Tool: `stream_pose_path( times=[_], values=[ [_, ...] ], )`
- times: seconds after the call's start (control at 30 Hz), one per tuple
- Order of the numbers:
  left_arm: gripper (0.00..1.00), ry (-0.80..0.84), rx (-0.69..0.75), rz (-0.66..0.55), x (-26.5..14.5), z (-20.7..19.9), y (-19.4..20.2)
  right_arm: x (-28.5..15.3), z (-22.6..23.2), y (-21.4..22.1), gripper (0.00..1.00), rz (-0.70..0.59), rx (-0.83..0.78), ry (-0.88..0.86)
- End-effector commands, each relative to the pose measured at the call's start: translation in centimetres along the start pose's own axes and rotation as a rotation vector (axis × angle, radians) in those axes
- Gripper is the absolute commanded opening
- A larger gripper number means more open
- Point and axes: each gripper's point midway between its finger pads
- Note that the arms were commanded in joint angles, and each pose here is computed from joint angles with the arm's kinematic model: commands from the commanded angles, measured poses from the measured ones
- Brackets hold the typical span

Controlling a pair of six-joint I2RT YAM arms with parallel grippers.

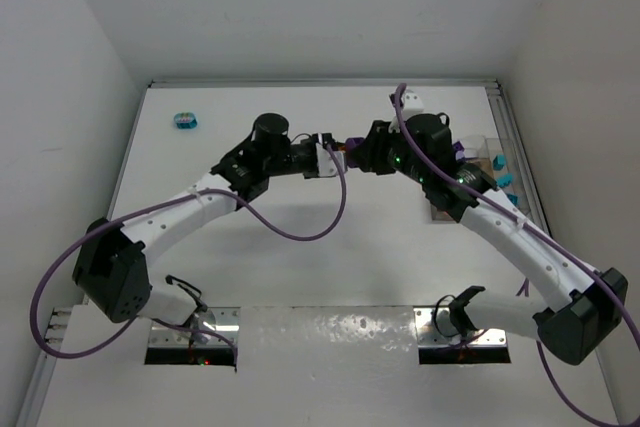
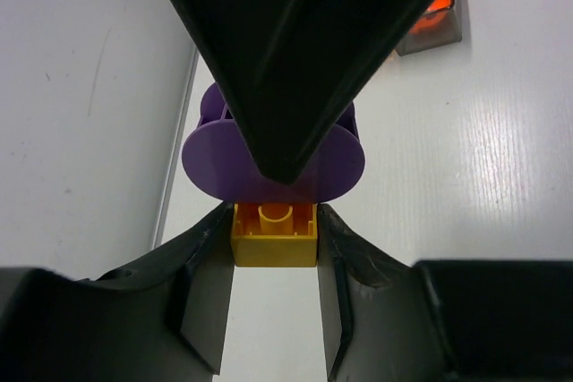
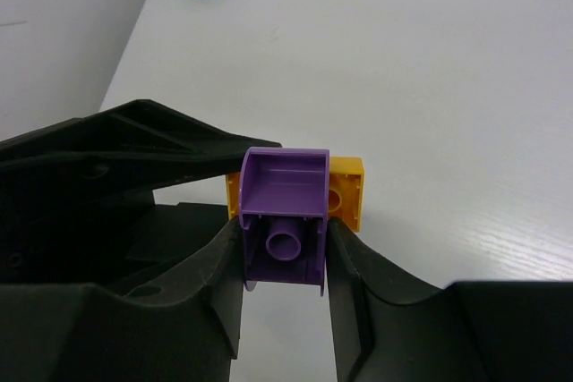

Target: Sort the legos into containers by color

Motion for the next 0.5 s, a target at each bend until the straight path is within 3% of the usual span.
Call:
stream_pose_path(
  times=[0.0,0.1,0.17,0.23,0.47],
  values=[
    [0.00,-0.100,-0.056,0.070,0.5,2.2,0.7,-1.7,-2.1,-3.0,0.00,-0.074,0.003,0.145],
    [0.00,-0.207,-0.181,0.316,-0.3,2.8,7.4,-4.5,-7.7,-4.8,0.00,-0.136,0.065,0.409],
    [0.00,-0.209,-0.266,0.395,-1.2,2.6,10.3,-6.1,-10.0,-4.7,0.00,-0.133,0.097,0.518],
    [0.00,-0.199,-0.322,0.417,-2.0,1.6,11.3,-7.2,-12.1,-5.0,0.00,-0.156,0.136,0.612],
    [0.00,-0.261,-0.329,0.348,-2.9,2.8,8.9,-6.9,-15.7,-5.4,0.00,-0.244,0.272,0.731]
  ],
)
Point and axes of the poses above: each gripper's point midway between its finger pads, its own x axis out along the fingers, its own z axis along the line the jaws close on, y = z × x, and after that the axes turned 7 degrees about -x, right-handed
